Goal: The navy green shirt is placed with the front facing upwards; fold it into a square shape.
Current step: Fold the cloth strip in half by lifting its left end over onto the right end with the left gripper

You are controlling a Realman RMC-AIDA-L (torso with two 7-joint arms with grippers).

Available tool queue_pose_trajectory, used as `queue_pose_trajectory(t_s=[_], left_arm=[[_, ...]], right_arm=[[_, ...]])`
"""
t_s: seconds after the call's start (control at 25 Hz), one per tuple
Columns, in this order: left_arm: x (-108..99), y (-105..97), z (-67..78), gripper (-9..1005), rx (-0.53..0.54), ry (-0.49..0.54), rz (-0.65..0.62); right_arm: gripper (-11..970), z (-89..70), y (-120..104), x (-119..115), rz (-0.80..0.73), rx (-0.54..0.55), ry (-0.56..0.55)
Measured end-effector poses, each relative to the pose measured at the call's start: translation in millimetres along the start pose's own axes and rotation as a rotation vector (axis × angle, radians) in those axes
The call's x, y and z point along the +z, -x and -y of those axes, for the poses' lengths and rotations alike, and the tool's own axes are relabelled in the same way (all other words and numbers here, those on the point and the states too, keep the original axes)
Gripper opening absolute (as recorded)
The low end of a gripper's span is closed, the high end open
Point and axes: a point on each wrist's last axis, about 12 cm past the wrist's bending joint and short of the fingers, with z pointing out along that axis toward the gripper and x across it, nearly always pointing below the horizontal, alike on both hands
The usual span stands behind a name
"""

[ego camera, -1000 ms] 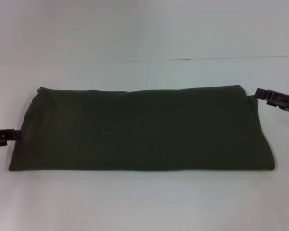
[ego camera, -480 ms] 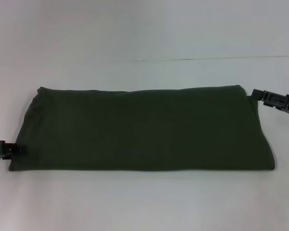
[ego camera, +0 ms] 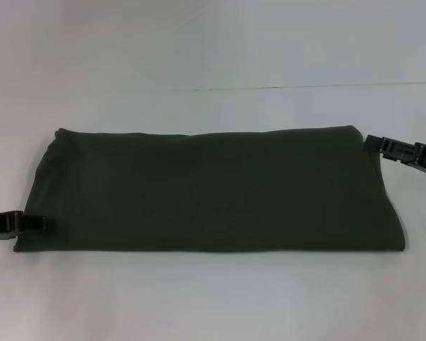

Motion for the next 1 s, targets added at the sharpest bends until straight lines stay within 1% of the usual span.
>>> queue_pose_trajectory(t_s=[0.28,0.52,0.84,0.92,1.0], left_arm=[[-1.8,-0.9,-4.8,436,-0.001,0.043,-0.012],[0.1,1.1,-2.3,199,0.020,0.052,-0.034],[-0.3,4.9,0.8,-1,0.038,0.043,-0.041],[0.3,4.8,1.6,-1,0.044,0.042,-0.049],[0.7,4.5,2.3,-1,0.047,0.039,-0.054]], right_arm=[[828,-0.5,0.1,0.0,0.000,0.004,0.003],[828,-0.7,0.6,-0.1,0.000,0.004,0.005],[828,-0.6,2.7,-1.3,-0.009,0.004,0.006],[828,-0.9,6.0,-2.4,-0.026,0.007,0.002],[827,-3.1,15.4,-6.1,-0.069,0.012,-0.012]])
